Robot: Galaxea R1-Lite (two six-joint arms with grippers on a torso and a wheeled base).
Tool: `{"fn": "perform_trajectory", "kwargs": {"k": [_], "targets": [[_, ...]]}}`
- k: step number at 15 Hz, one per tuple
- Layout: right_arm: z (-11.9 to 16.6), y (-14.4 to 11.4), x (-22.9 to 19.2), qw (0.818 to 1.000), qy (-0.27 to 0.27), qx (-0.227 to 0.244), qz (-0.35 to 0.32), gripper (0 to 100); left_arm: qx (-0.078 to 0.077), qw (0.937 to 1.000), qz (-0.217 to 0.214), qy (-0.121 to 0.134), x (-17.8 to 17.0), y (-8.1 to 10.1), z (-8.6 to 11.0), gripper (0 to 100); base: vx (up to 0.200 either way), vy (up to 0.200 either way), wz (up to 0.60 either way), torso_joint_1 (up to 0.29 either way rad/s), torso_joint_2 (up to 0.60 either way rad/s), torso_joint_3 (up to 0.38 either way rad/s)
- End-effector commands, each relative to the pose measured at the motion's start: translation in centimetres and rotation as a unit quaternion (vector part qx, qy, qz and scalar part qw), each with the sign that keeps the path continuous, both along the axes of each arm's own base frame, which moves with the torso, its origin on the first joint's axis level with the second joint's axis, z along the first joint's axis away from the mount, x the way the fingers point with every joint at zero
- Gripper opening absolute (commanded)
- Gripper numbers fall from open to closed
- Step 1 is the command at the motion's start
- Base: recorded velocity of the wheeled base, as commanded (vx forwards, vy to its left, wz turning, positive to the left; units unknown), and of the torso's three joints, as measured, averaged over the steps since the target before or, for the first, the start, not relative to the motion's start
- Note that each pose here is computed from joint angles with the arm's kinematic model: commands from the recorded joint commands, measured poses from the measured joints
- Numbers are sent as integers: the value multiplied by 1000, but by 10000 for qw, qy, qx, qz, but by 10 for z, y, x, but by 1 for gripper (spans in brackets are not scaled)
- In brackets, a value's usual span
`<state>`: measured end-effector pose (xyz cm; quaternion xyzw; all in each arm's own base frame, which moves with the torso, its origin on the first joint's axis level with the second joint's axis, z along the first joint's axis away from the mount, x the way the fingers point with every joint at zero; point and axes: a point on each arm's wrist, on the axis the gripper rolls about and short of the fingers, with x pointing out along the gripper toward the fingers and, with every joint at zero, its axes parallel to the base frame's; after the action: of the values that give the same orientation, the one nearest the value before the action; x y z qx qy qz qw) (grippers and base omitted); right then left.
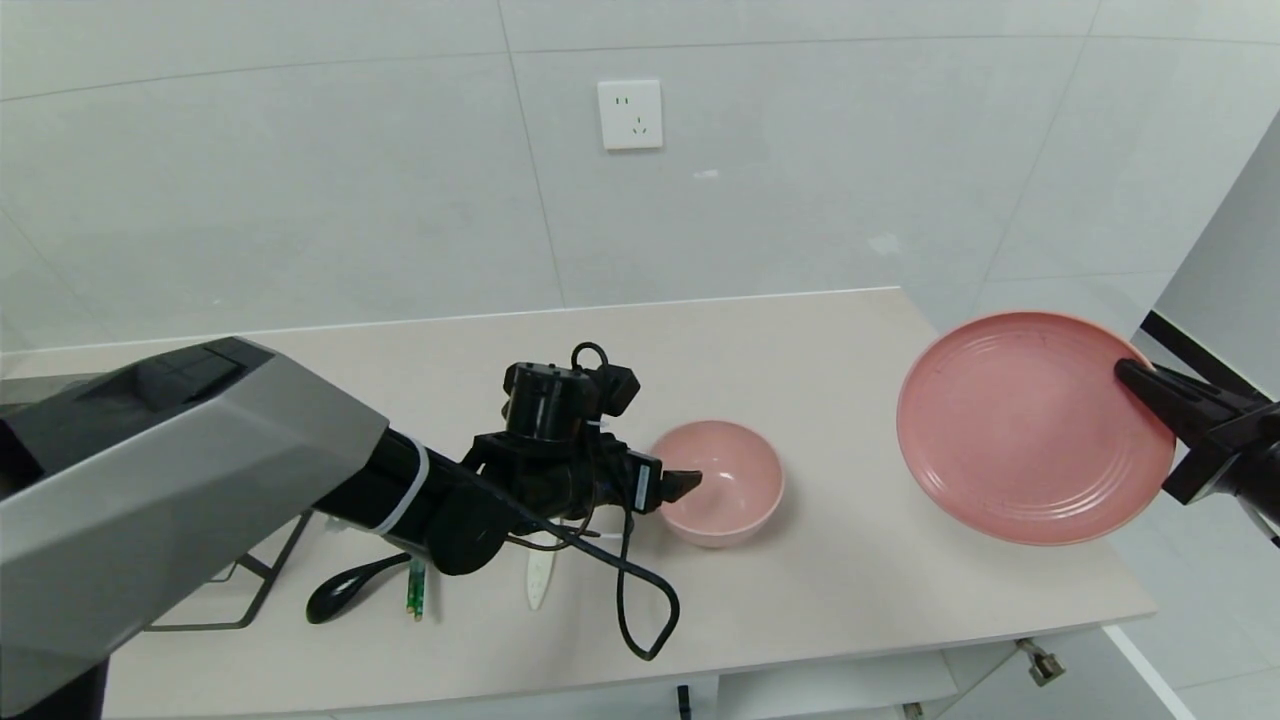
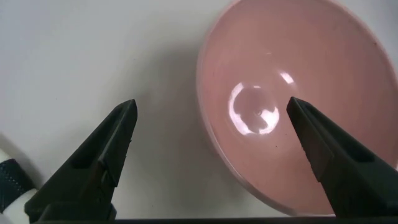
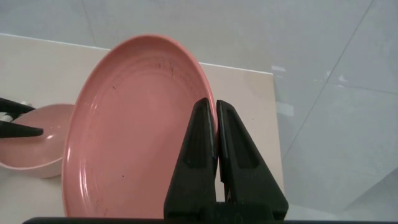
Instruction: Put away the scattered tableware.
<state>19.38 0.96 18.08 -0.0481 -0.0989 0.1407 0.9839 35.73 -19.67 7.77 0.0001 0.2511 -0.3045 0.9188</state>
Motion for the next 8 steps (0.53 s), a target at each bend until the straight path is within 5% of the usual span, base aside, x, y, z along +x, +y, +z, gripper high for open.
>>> {"fn": "perform_trajectory", "kwargs": {"k": [1,3,4,8], "targets": [[1,0,0,10000,-13,-1,3,0,14,10000,-14,32,1,-2,-11,100,0,0,0,0,0,0],[1,0,0,10000,-21,-1,3,0,37,9999,-82,81,-3,-6,-16,100,0,0,0,0,0,0],[1,0,0,10000,-29,-1,3,0,64,9999,-102,108,-5,-6,-18,0,0,0,0,0,0,0],[1,0,0,10000,-36,-1,3,0,-17,9999,-93,58,-7,-7,-16,0,0,0,0,0,0,0]]}}
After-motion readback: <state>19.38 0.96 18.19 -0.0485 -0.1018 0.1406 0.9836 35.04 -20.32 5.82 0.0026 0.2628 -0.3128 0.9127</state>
